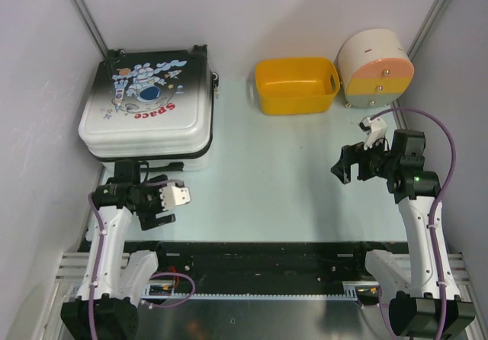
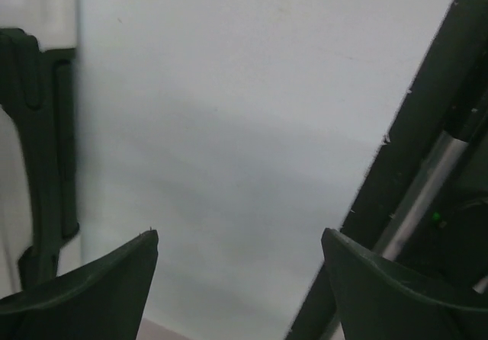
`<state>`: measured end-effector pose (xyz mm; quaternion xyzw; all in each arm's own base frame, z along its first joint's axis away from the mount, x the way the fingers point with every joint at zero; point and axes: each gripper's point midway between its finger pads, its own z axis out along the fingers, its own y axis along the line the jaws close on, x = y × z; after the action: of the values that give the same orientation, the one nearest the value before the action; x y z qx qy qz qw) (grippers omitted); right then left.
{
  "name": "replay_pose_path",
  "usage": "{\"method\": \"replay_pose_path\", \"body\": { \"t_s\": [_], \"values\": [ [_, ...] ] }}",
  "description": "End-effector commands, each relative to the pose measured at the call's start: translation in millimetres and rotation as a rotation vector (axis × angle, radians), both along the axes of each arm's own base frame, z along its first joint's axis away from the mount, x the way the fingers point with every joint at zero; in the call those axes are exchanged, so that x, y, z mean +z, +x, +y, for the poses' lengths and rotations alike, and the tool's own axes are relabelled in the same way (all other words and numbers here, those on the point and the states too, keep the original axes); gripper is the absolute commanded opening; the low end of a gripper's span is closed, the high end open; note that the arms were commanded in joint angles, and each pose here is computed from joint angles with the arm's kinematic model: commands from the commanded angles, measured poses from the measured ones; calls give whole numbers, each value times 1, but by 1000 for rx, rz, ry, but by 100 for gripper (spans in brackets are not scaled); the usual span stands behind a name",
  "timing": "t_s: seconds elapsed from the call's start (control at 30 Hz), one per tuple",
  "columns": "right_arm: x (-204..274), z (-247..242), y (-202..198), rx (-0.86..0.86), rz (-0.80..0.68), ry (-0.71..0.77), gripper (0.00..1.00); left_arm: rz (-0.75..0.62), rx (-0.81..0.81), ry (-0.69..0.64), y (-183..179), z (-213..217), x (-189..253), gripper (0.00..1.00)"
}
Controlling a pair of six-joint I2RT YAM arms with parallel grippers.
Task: Open, take out, and arrange the luggage
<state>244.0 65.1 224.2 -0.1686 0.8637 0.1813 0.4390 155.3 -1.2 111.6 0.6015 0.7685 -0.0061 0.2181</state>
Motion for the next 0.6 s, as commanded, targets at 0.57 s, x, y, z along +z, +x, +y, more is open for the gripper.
{"method": "replay_pose_path", "body": {
  "t_s": [0.57],
  "values": [
    [-2, 8, 9, 65, 15, 17, 100, -392, -312, 0, 138, 19, 10, 97]
  ]
}}
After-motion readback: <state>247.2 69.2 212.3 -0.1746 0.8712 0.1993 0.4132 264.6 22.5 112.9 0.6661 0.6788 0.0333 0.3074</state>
